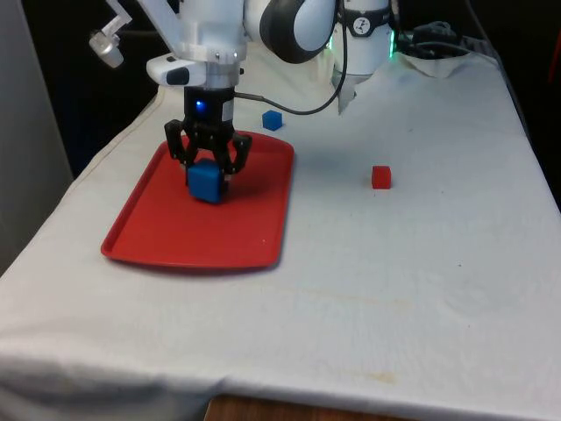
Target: Pick up the largest block and place it onto the tray.
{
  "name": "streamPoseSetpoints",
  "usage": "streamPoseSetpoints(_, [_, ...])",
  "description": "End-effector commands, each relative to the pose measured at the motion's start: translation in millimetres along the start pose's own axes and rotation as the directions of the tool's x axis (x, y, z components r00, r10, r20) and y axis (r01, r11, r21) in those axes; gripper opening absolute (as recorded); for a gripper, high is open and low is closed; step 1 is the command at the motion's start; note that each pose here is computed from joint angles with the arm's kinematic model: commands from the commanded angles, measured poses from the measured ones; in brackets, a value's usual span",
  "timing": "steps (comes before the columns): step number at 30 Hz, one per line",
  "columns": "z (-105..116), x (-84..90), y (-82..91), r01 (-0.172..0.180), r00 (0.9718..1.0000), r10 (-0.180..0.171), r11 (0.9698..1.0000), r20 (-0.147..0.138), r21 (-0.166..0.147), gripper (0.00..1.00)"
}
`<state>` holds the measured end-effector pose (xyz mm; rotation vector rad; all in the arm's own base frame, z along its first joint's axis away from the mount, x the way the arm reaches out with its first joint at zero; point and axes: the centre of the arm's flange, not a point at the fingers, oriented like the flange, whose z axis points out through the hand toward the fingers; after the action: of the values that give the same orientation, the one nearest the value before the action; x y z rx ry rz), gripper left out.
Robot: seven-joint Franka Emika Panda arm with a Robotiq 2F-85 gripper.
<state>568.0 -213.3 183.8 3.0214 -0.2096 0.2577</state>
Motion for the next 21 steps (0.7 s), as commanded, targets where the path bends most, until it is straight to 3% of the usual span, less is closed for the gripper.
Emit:
streamPoseSetpoints(1, [-0.7,-0.4,0.4,-0.003,1.0,0.003,1.0,-0.004,0.004,0.05])
streamPoseSetpoints(5, [-1.4,-0.6,0.0,-0.003,1.0,0.003,1.0,-0.006,0.008,0.07])
streamPoseSetpoints(8, [0.2,-0.8,0.1,-0.004,1.0,0.004,1.0,0.001,0.002,0.4])
streamPoseSetpoints(9, [-1.5,-1.2,0.2,-0.005,1.0,0.005,0.9999,-0.006,0.01,0.4])
streamPoseSetpoints(15, [-1.9,-1.4,-0.3,-0.007,1.0,0.007,0.9999,-0.007,0.013,1.0])
streamPoseSetpoints(18, [-0.2,-1.3,0.3,-0.006,1.0,0.006,1.0,0.001,0.003,1.0])
streamPoseSetpoints(21, [-1.9,-1.4,-0.3,-0.007,1.0,0.007,0.9999,-0.007,0.014,1.0])
